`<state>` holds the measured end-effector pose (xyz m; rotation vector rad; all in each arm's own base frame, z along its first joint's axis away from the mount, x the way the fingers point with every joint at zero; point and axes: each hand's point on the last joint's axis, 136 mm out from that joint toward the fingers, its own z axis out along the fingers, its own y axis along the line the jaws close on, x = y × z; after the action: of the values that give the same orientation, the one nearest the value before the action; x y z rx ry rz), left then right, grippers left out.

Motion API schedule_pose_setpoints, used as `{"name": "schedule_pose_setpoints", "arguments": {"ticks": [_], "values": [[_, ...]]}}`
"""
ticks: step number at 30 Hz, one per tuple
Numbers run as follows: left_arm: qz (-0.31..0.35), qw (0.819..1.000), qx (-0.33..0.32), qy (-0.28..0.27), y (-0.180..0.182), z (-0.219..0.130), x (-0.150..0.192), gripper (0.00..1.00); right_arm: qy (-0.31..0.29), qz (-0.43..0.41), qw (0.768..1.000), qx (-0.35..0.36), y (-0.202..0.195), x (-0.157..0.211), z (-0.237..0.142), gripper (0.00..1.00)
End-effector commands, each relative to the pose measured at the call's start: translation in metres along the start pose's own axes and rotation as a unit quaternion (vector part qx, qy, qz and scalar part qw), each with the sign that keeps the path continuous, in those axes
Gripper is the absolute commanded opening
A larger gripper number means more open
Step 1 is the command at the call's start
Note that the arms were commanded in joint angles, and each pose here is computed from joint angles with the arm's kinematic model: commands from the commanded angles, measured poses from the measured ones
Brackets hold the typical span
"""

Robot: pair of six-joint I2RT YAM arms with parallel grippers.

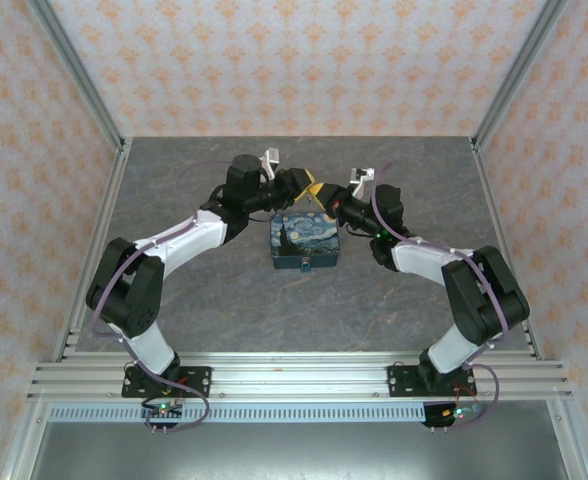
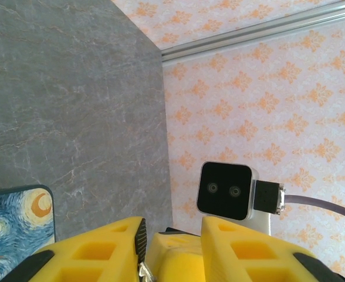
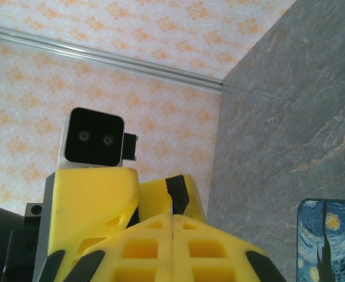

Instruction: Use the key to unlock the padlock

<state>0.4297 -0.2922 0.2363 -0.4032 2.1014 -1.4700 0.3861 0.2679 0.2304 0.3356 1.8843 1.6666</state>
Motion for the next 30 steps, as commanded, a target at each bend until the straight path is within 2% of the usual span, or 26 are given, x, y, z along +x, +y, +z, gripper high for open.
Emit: {"name": "schedule_pose_setpoints", "arguments": {"ticks": [1, 7, 14, 17, 18, 21, 22, 25, 30], "values": [[0.012, 1.000, 0.025, 0.002, -0.017, 0.004, -0.001, 0.30, -0.010, -0.019, 0.999, -0.034, 0.022, -0.008, 0.003, 0.00], [0.013, 1.000, 0.024, 0.003, -0.017, 0.004, 0.002, 0.24, -0.010, -0.019, 0.999, -0.034, 0.021, -0.007, 0.003, 0.00], [0.011, 1.000, 0.023, 0.001, -0.016, 0.004, 0.001, 0.02, -0.012, -0.018, 0.999, -0.033, 0.021, -0.008, 0.003, 0.00], [0.012, 1.000, 0.023, 0.000, -0.017, 0.004, 0.000, 0.00, -0.016, -0.017, 0.999, -0.031, 0.021, -0.009, 0.002, 0.00], [0.013, 1.000, 0.024, -0.001, -0.019, 0.004, -0.001, 0.00, -0.018, -0.015, 0.999, -0.029, 0.020, -0.010, 0.000, 0.05], [0.016, 1.000, 0.027, -0.003, -0.023, 0.003, -0.002, 0.00, -0.041, -0.015, 0.999, -0.022, 0.018, -0.018, -0.010, 0.39], [0.018, 0.999, 0.028, -0.002, -0.026, 0.003, -0.003, 0.00, -0.053, -0.014, 0.998, -0.018, 0.017, -0.022, -0.015, 0.47], [0.023, 0.999, 0.034, -0.004, -0.033, 0.002, -0.005, 0.00, -0.080, -0.016, 0.997, -0.014, 0.019, -0.033, -0.027, 0.56], [0.028, 0.998, 0.047, -0.009, -0.048, 0.002, -0.011, 0.00, -0.103, -0.035, 0.994, -0.026, 0.033, -0.045, -0.034, 0.60]]}}
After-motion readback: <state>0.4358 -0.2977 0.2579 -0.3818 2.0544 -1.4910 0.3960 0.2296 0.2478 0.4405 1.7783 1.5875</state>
